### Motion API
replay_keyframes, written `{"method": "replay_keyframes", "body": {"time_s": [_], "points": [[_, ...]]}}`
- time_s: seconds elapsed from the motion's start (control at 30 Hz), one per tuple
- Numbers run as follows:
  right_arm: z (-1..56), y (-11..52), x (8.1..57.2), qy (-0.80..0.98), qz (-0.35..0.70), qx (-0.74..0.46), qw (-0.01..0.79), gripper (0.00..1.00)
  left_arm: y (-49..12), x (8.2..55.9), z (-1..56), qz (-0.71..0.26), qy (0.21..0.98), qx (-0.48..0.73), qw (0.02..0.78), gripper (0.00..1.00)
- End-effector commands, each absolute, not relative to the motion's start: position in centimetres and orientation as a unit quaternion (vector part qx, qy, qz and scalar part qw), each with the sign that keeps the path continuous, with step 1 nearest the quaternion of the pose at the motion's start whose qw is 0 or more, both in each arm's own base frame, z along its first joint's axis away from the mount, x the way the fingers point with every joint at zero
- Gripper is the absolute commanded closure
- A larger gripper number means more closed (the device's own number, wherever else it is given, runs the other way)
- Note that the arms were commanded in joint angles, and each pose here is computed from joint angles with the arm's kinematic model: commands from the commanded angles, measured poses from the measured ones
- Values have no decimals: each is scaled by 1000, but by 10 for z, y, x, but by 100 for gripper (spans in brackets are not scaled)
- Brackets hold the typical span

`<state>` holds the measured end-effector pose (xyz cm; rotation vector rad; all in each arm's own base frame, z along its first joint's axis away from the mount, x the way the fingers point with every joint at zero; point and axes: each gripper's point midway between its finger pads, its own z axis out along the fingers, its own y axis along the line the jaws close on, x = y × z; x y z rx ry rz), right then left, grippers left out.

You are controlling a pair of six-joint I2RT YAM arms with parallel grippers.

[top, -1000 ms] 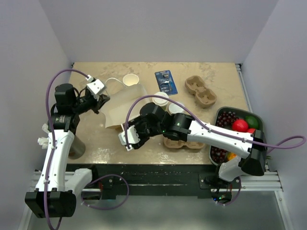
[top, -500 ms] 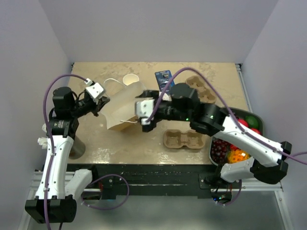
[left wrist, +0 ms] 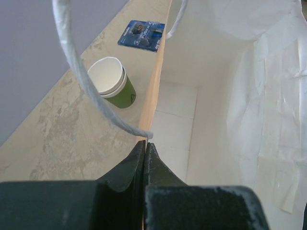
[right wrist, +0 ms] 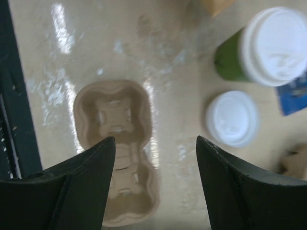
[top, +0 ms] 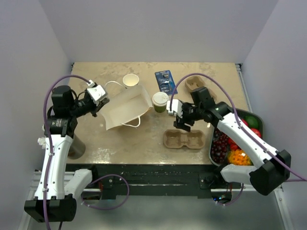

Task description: Pack the takeout coffee

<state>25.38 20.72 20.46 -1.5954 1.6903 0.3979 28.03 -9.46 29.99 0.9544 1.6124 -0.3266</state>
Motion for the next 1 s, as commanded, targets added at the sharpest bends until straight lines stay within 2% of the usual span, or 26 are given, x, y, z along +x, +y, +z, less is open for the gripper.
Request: {"method": "replay_keyframes", "body": {"time_s": [0.0,0.1,0.3,0.6,0.97], "points": [[168,205,236,633,187,-671,339,32,-94,268,309,-109,663,459,581,100],[156,198,235,628,185,-688,314,36,-87,269,324,-79,662,459,588,100],[129,180,228,618,159,-722,267,36,-79,285,336,-36,647,486,587,100],[93,159,223,609,129,-754,211,33,-77,285,291,-38,662,507,551,100],[75,158,223,613,137,-755,189,32,-80,281,282,-50,672,501,544,100]]}}
